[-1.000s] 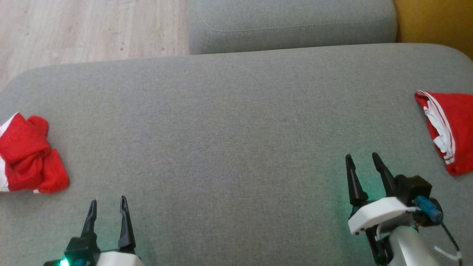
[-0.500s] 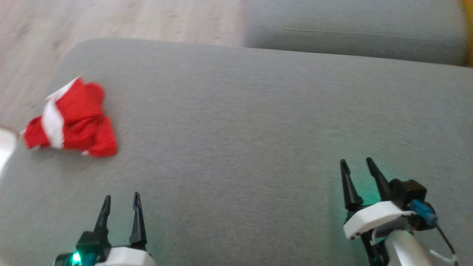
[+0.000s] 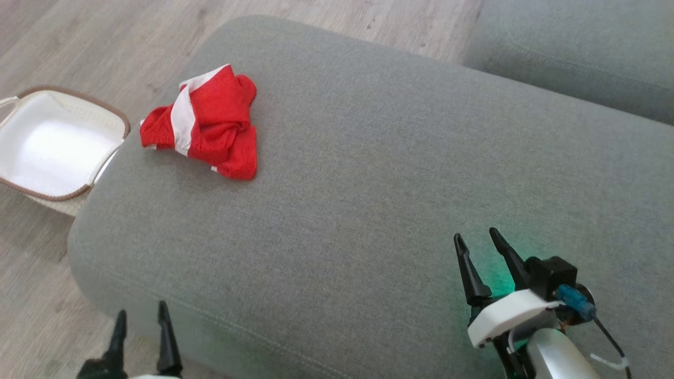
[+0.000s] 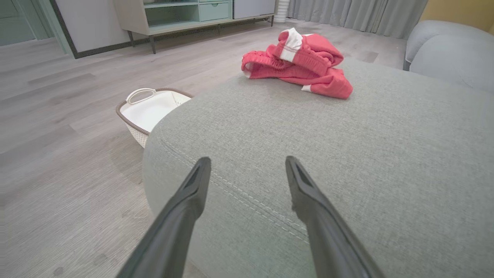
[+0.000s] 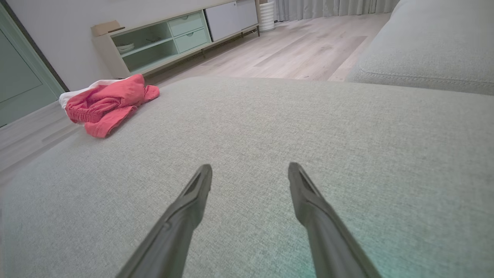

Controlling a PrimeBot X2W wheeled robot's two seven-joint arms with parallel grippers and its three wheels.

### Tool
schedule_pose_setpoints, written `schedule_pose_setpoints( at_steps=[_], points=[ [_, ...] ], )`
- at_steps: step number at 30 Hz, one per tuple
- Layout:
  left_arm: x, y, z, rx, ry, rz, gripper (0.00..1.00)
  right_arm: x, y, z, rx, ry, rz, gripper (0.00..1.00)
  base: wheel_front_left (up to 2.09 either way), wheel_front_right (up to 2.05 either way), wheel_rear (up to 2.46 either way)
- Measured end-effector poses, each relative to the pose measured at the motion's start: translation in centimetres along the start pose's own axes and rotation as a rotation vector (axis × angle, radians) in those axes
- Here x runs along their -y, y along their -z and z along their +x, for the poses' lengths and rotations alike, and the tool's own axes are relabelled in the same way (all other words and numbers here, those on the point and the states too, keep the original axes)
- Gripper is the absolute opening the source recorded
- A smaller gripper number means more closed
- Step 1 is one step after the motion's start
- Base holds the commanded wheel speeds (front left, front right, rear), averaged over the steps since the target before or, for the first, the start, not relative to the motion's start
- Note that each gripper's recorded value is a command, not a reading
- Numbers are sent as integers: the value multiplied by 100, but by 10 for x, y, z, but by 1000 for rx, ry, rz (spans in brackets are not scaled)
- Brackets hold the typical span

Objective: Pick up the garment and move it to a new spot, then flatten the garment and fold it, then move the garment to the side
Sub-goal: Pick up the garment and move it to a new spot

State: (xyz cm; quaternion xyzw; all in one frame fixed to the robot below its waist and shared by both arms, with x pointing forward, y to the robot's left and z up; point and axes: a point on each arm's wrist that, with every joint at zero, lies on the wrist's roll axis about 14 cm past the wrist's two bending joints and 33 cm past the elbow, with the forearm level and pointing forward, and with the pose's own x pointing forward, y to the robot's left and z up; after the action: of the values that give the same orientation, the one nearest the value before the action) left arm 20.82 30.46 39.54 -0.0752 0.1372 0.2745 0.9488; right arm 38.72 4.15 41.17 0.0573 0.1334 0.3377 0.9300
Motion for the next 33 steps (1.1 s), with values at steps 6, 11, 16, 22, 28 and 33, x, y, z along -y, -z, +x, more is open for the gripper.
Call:
schedule_pose_setpoints(
  at_steps=[6, 11, 16, 22, 28, 33],
  points=[
    [-6, -19, 18, 38, -3, -3, 100, -4, 4, 11, -8, -33, -20, 100, 0, 0, 0],
    [2, -84, 71, 176, 59, 66, 100, 4, -3, 25, 23, -37, -35, 100, 0, 0, 0],
    [16, -127, 128, 185, 114, 136, 100, 13, -3, 36, 38, -38, -39, 100, 0, 0, 0],
    [62, -132, 184, 71, 226, 214, 100, 38, 12, 40, 13, -1, -46, 100, 0, 0, 0],
    [67, -91, 213, -120, 226, 213, 100, 66, 8, 40, 40, 63, -44, 100, 0, 0, 0],
    [48, -42, 221, -300, 136, 245, 100, 88, 6, 35, 54, 119, -42, 100, 0, 0, 0]
  ],
)
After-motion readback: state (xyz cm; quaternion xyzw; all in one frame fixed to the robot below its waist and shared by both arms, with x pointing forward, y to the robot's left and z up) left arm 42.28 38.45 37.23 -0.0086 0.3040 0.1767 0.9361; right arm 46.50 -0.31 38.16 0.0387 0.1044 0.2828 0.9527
